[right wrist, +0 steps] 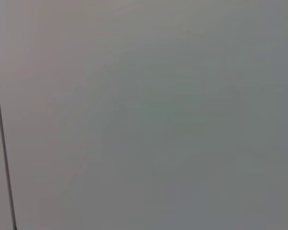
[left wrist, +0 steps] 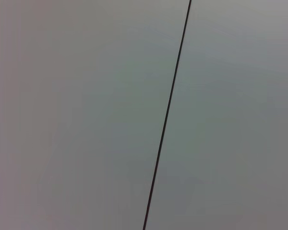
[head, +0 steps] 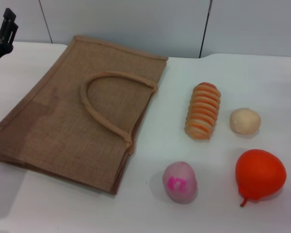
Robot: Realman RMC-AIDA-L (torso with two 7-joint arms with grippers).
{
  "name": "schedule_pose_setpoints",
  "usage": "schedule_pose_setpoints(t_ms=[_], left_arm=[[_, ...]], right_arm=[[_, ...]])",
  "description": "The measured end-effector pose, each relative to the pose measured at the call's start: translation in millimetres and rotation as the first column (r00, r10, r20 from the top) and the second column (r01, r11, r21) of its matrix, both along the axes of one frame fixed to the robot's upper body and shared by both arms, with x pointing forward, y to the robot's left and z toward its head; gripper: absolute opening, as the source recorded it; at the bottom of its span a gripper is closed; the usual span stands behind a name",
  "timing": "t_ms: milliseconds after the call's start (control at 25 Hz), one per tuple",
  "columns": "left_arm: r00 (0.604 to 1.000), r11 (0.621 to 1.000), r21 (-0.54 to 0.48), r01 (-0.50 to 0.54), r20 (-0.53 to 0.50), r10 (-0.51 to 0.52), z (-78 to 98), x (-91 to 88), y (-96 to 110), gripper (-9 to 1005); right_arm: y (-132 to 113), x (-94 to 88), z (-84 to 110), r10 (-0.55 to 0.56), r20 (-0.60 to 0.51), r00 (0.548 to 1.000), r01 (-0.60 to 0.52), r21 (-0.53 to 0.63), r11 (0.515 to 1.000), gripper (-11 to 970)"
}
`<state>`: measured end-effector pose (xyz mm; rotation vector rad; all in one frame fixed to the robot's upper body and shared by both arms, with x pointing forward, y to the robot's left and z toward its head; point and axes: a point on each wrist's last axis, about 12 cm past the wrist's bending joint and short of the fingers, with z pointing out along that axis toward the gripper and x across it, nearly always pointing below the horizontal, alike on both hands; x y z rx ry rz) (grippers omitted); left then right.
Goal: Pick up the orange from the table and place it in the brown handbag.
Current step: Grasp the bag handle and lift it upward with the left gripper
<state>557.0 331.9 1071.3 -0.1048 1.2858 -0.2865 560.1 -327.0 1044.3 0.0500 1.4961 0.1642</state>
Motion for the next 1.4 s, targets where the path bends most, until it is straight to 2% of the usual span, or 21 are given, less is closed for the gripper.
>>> schedule_pose_setpoints(t_ms=[1400], left_arm=[[1.0,1.0,0.008,0.011,-0.008,-0.011,-0.4,1.2,-1.5,636]], right_arm=[[-0.1,0.0,0.0,0.0,0.0,1.0,0.0,0.0,1.0,743]])
